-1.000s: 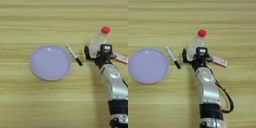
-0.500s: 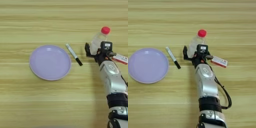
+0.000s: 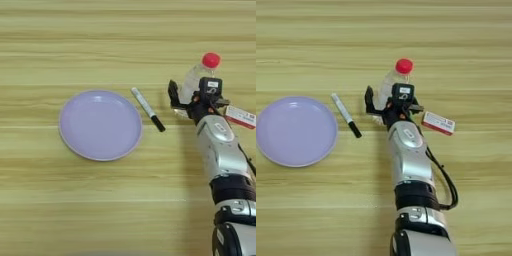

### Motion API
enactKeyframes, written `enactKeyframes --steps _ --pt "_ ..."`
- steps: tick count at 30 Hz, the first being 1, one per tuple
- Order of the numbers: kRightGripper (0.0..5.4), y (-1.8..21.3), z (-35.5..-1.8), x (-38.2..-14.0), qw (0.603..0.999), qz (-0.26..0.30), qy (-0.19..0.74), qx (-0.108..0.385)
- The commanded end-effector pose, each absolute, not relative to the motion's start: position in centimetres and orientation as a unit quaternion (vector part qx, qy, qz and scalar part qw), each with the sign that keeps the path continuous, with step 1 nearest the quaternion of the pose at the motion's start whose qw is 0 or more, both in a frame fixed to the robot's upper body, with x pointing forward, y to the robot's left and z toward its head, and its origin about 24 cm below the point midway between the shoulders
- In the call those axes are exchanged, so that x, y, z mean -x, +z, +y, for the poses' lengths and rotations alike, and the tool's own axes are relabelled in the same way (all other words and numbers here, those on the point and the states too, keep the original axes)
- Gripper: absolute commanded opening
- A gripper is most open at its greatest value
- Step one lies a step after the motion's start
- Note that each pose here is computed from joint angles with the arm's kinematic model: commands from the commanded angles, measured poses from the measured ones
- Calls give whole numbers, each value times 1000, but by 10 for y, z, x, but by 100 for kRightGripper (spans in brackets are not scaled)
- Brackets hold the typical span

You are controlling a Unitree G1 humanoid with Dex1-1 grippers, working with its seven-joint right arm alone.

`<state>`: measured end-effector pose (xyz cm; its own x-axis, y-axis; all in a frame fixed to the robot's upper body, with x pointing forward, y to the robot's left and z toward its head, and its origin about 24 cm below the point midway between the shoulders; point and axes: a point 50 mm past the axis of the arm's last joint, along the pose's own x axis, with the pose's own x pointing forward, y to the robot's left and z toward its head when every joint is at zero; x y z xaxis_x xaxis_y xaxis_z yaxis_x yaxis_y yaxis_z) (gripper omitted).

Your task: Move the objects on the table

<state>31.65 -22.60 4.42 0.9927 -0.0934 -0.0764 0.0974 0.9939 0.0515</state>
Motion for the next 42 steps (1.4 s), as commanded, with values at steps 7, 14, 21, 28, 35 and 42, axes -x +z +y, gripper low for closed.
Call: enactKeyframes --steps 7,14,21,28,35,42 --pt "391 83 -224 -334 998 -43 -36 -22" --pt "331 86 -218 -334 996 -58 -54 -40" --pt "318 86 -203 -334 995 -65 -55 -54" --pt "317 87 -191 -333 996 -70 -47 -38" --pt "317 104 -174 -326 995 -96 -16 -25" --pt "315 132 -146 -315 991 -132 29 -17"
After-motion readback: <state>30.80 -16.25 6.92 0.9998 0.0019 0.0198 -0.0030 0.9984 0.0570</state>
